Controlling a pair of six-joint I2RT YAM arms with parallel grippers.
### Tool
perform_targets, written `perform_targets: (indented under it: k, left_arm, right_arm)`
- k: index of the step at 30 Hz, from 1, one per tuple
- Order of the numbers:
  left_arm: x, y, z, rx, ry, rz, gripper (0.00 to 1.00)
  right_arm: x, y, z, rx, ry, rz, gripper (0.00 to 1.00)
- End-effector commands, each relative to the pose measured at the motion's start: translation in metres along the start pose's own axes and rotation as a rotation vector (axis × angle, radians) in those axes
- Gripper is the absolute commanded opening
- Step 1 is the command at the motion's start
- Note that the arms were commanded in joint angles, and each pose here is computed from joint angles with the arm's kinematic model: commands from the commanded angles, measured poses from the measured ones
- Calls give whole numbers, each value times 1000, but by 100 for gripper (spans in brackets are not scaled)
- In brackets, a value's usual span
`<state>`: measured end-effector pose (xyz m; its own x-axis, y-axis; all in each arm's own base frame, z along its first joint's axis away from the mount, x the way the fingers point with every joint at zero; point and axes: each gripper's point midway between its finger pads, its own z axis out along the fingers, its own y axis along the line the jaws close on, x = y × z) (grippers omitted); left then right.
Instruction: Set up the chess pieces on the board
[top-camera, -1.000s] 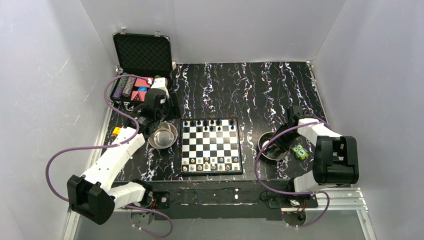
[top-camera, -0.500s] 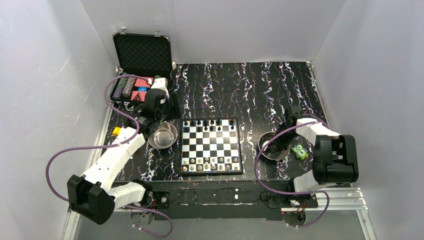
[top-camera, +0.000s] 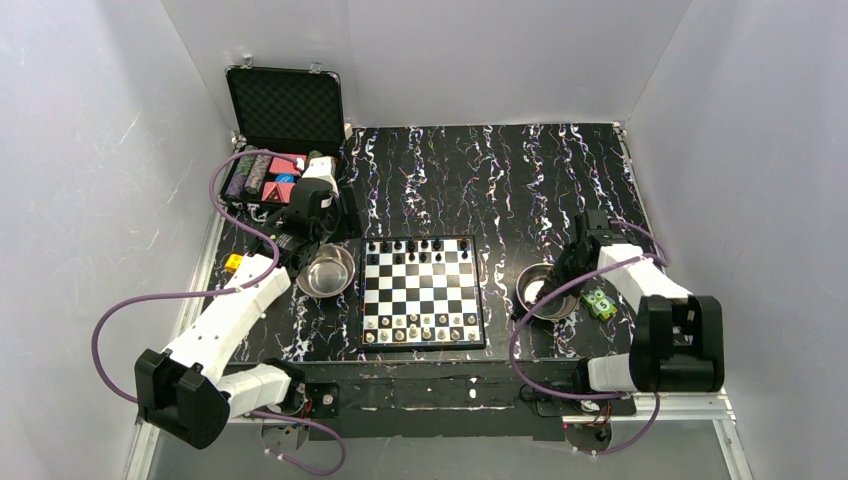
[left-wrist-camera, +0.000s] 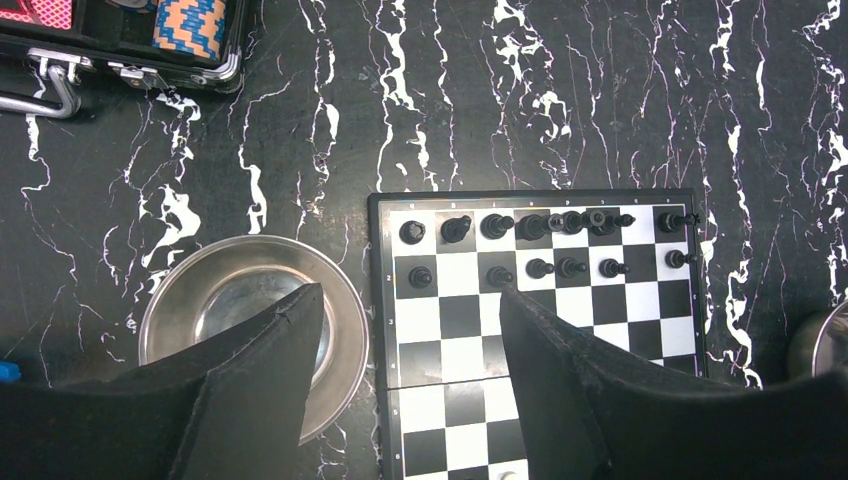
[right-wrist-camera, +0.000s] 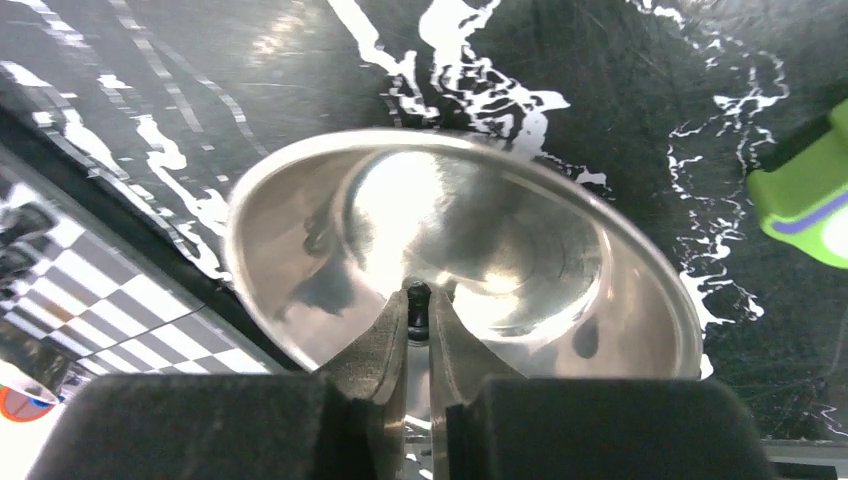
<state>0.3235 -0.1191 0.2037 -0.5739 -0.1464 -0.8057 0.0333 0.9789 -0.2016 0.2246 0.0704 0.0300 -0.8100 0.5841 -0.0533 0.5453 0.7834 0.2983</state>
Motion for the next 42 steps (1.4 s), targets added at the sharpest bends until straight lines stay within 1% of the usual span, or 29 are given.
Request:
perform_targets:
  k: [1, 6, 8, 11, 14, 20, 22, 27, 31, 32, 35, 36, 40, 42]
  left_arm:
    - [-10, -4, -6, 21, -15, -5, 65]
    - [-13, -11, -8, 52, -9, -11, 67]
    - [-16, -16, -10, 77, -10, -12, 67]
    - [-21, -24, -15, 119, -15, -12, 68]
    - [-24, -31, -17, 153, -14, -12, 69]
    - [-25, -38, -18, 185, -4, -15, 70]
    - [-25, -38, -18, 187, -3, -17, 70]
    - [-23, -36, -21, 184, -6, -22, 70]
    - [-20, -32, -25, 174, -8, -23, 70]
    - [-18, -31, -26, 170, -8, -24, 70]
    - [-13, -28, -27, 165, -4, -28, 70]
    - [-12, -27, -28, 163, -3, -29, 70]
    - [-8, -25, -29, 159, -1, -37, 70]
    - [-6, -24, -30, 159, 0, -40, 70]
  right_arm:
    - [-20, 15, -25, -75, -157, -35, 6]
    - [-26, 29, -50, -166, -246, -94, 1]
    - [-27, 37, -58, -220, -279, -138, 1]
    - [-27, 57, -76, -353, -343, -227, 1]
    - [-21, 76, -93, -485, -380, -312, 1]
    - [-5, 109, -114, -644, -436, -502, 1]
    - [9, 122, -118, -691, -467, -590, 1]
    - [41, 152, -118, -799, -584, -837, 1]
    - [59, 167, -113, -916, -687, -945, 1]
    - [60, 172, -116, -953, -739, -974, 1]
    - [73, 172, -103, -995, -817, -1108, 1]
    - [80, 173, -97, -998, -818, -1155, 1]
    - [107, 179, -74, -1027, -727, -1295, 1]
    - [116, 185, -69, -1064, -746, -1319, 1]
